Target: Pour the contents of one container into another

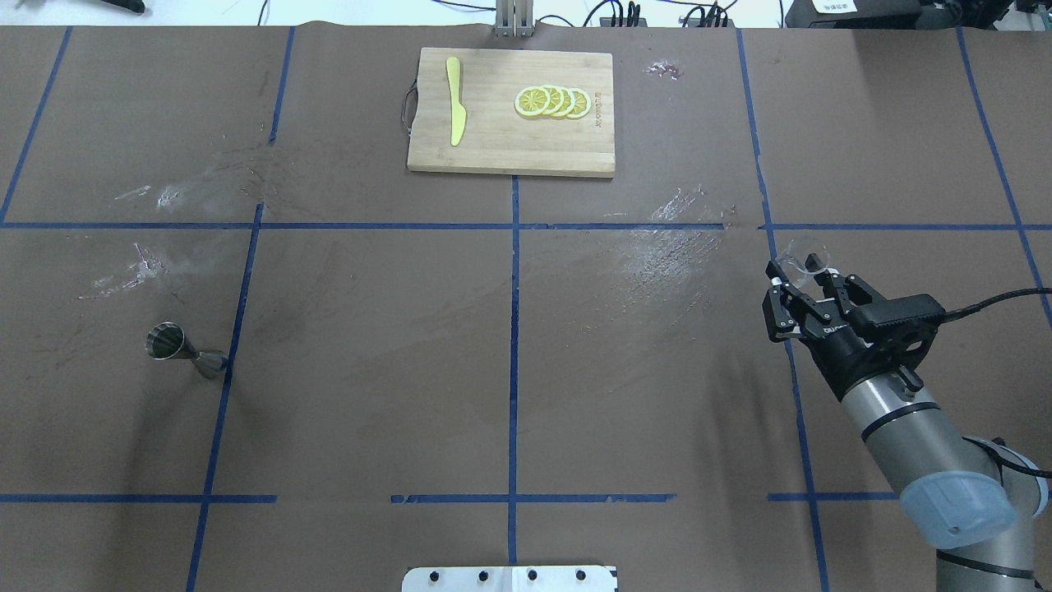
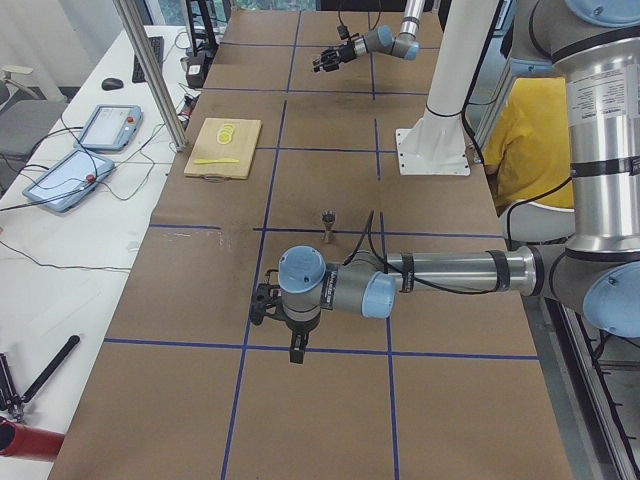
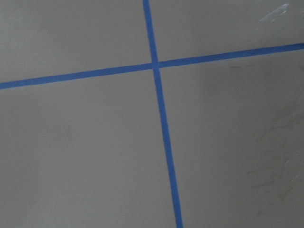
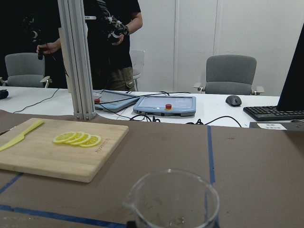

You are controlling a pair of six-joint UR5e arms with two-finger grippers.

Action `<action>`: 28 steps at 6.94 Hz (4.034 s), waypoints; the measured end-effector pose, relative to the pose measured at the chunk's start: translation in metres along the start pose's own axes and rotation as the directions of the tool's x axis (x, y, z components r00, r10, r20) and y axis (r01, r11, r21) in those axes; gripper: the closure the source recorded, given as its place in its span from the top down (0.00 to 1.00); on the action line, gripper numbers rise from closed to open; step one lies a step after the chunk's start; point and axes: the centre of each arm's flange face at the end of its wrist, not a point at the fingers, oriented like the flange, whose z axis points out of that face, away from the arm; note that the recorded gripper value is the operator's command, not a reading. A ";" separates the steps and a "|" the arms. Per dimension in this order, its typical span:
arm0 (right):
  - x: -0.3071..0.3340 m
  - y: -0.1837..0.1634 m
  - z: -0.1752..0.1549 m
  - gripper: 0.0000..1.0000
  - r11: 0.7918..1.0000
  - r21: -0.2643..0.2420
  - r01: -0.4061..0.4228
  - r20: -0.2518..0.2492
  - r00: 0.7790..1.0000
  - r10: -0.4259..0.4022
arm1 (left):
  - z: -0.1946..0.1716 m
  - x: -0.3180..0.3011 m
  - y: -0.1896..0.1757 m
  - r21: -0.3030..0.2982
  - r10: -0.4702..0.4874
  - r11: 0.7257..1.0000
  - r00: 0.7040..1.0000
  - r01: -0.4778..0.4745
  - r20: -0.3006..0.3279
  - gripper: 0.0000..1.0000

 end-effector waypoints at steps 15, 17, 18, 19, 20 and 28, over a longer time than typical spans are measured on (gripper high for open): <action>0.035 0.105 0.015 0.99 0.989 -0.147 0.028 -0.044 0.998 -0.035 | -0.003 0.004 -0.004 0.008 0.008 1.000 1.000 -0.008 0.000 1.00; 0.033 0.105 0.015 1.00 0.989 -0.147 0.025 -0.041 0.999 -0.032 | -0.003 0.003 -0.004 0.008 0.007 1.000 1.000 -0.007 0.000 1.00; 0.031 0.104 0.015 1.00 0.989 -0.146 0.022 -0.039 0.999 -0.028 | -0.003 0.003 -0.004 0.008 0.007 1.000 1.000 -0.007 0.000 1.00; 0.029 0.103 0.015 1.00 0.989 -0.144 0.018 -0.037 0.999 -0.023 | -0.003 0.003 -0.004 0.007 0.007 1.000 1.000 -0.007 0.000 1.00; 0.027 0.102 0.016 1.00 0.990 -0.142 0.015 -0.035 0.999 -0.020 | -0.003 0.003 -0.003 0.007 0.006 1.000 1.000 -0.006 0.000 1.00; 0.030 -0.010 0.033 1.00 0.994 -0.087 0.066 -0.030 0.997 -0.069 | -0.003 0.004 -0.003 0.011 0.010 1.000 1.000 -0.010 -0.007 1.00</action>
